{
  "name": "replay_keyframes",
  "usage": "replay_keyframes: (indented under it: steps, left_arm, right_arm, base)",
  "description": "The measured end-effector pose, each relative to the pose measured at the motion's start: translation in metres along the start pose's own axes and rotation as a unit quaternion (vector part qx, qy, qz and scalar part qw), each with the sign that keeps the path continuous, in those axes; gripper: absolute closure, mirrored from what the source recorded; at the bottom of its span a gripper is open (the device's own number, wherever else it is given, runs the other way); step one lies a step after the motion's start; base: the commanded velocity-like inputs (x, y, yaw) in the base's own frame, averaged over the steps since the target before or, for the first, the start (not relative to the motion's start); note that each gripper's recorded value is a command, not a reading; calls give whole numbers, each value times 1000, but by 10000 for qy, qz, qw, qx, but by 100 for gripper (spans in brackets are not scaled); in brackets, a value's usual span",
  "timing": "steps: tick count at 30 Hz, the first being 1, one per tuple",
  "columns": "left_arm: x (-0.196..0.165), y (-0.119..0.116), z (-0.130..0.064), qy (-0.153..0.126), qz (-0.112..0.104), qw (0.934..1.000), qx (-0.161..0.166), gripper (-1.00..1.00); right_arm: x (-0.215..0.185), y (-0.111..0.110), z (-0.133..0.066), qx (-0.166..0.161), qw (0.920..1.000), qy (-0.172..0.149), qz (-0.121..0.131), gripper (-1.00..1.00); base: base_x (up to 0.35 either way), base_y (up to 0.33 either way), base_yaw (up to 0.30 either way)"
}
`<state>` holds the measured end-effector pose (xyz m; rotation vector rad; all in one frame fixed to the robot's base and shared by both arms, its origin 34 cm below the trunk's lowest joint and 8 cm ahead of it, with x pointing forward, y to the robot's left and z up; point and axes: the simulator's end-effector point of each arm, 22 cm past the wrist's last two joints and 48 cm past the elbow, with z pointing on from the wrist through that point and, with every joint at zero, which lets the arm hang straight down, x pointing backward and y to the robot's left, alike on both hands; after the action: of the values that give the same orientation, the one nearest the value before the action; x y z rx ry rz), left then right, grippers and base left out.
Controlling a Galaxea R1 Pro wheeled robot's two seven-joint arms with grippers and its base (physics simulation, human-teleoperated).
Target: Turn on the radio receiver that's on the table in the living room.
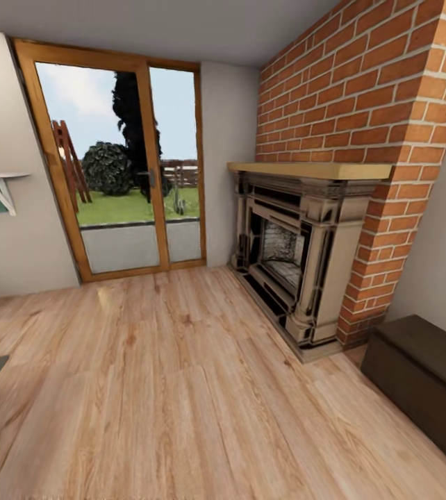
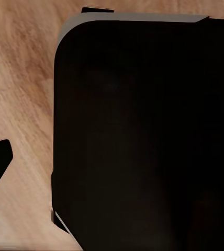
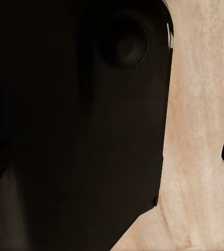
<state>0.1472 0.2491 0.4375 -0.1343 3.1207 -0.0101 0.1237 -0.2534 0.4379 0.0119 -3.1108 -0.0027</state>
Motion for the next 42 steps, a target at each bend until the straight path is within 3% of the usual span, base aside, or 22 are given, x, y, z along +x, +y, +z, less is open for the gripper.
replay_keyframes:
  steps: [42]
  left_arm:
    - [0,0,0,0,0,10000,0,-100]
  right_arm:
    - [0,0,0,0,10000,2,0,-100]
  base:
    - [0,0,271]
